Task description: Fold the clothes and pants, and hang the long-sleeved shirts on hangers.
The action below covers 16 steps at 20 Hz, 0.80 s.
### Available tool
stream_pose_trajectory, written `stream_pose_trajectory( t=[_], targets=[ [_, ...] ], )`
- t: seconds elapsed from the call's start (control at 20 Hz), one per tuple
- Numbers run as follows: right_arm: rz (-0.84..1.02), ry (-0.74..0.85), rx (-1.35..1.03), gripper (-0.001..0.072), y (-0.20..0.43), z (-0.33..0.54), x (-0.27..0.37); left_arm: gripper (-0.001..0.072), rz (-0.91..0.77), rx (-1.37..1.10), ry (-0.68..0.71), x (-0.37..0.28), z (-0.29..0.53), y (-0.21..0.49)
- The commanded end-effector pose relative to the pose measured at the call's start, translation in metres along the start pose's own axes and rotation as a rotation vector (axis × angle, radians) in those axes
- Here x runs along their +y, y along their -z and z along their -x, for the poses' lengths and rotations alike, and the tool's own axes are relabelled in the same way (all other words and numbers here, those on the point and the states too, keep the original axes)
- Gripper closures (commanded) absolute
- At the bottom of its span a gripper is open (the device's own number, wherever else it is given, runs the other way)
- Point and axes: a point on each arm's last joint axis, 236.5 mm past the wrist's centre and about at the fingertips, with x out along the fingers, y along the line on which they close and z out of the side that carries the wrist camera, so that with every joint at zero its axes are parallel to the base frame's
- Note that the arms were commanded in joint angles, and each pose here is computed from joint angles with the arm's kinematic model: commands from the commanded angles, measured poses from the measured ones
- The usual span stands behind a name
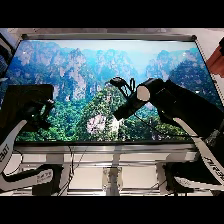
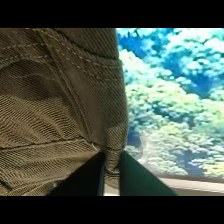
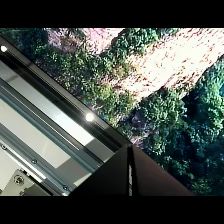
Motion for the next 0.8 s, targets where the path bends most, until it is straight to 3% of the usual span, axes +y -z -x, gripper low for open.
stream_pose_trajectory(
  t=[0.0, 0.15, 0.35, 0.55, 0.75],
  targets=[
    [0.0, 0.002, 0.003, 0.0692, 0.001, 0.0, 0.0, 0.067, 0.001, 0.011, 0.006, -0.001, -0.001, 0.002],
    [0.009, 0.025, -0.001, 0.0692, 0.0, 0.001, -0.006, 0.0672, 0.03, -0.14, -0.07, 0.023, 0.051, -0.022],
    [0.115, 0.087, -0.052, 0.0692, -0.007, 0.027, -0.015, 0.0673, -0.103, -0.387, -0.228, 0.072, 0.204, -0.034],
    [0.247, 0.164, -0.182, 0.0692, -0.023, 0.092, -0.018, 0.0674, -0.063, -0.857, -0.065, 0.054, 0.377, -0.045],
    [0.305, 0.171, -0.203, 0.0676, -0.001, 0.138, -0.01, 0.0674, -0.312, -1.153, 0.132, -0.014, 0.501, -0.034]
  ],
)
